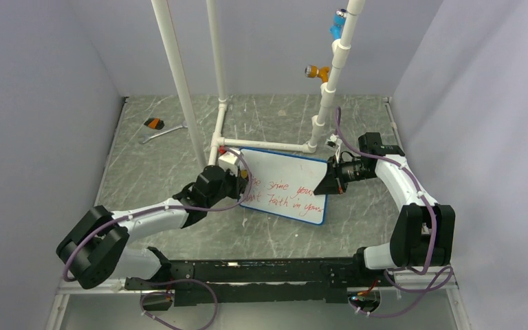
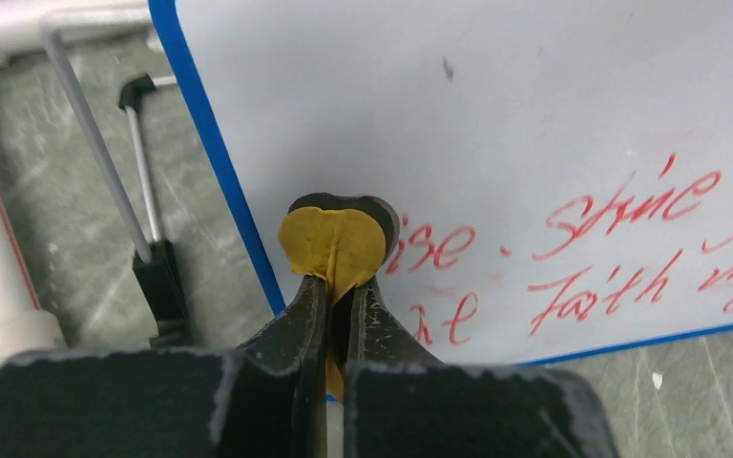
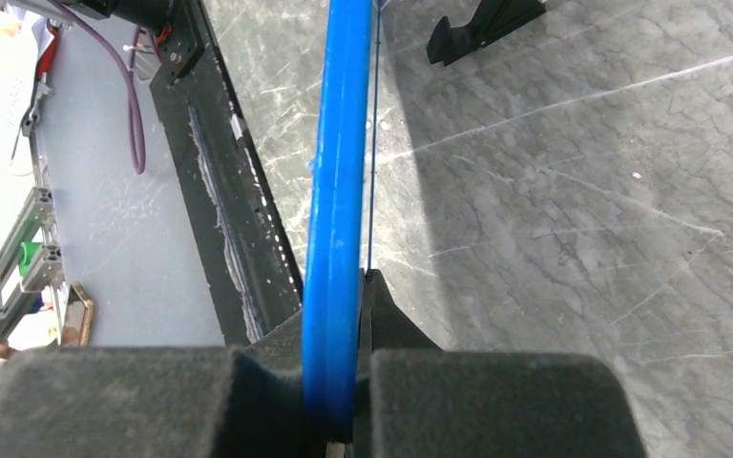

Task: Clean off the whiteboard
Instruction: Erase the center of the board with the whiteboard.

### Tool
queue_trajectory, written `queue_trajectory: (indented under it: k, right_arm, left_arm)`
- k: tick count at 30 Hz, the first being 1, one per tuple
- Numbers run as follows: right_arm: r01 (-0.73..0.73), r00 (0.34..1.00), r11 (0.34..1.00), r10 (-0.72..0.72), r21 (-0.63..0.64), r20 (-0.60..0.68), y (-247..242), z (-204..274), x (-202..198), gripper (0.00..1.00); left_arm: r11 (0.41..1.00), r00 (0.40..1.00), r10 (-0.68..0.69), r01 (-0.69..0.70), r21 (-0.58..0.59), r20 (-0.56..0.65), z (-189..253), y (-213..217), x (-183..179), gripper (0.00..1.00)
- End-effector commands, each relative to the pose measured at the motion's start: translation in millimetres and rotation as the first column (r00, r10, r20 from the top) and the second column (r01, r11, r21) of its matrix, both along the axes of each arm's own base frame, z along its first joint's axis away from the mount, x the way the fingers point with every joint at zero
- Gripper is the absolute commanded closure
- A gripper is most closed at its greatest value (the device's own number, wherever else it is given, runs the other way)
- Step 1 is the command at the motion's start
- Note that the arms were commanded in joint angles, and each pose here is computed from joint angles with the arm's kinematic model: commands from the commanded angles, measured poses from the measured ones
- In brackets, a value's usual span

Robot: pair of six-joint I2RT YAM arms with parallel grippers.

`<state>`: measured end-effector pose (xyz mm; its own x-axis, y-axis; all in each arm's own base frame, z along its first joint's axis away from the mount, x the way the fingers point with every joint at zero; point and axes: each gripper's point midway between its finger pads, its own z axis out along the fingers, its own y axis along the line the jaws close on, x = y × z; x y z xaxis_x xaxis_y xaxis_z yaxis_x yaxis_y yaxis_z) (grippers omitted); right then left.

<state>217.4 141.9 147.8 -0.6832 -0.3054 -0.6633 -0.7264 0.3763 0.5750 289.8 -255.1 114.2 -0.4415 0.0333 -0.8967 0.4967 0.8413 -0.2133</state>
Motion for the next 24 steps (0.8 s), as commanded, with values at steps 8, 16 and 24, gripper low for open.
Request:
queue_trajectory:
  k: [8,16,24]
  right_arm:
    - [-0.051,0.998,0.998,0.050,0.042,0.033,8.4,14.0,-5.3,1.00]
    - [-0.052,0.998,0.998,0.051,0.042,0.032,8.4,13.7,-5.3,1.00]
    - [-0.054,0.998,0.998,0.052,0.044,0.039,8.5,15.1,-6.3,1.00]
  left_arm:
    - [0.994,0.979,-0.102,0.096,-0.043,-0.177,-63.5,-11.8,-40.8,1.00]
    - [0.995,1.000,-0.010,0.009,-0.099,-0.012,14.0,-9.4,3.7,1.00]
    - [0.978,0.991,0.124,-0.115,-0.173,0.044,40.2,3.0,29.1,1.00]
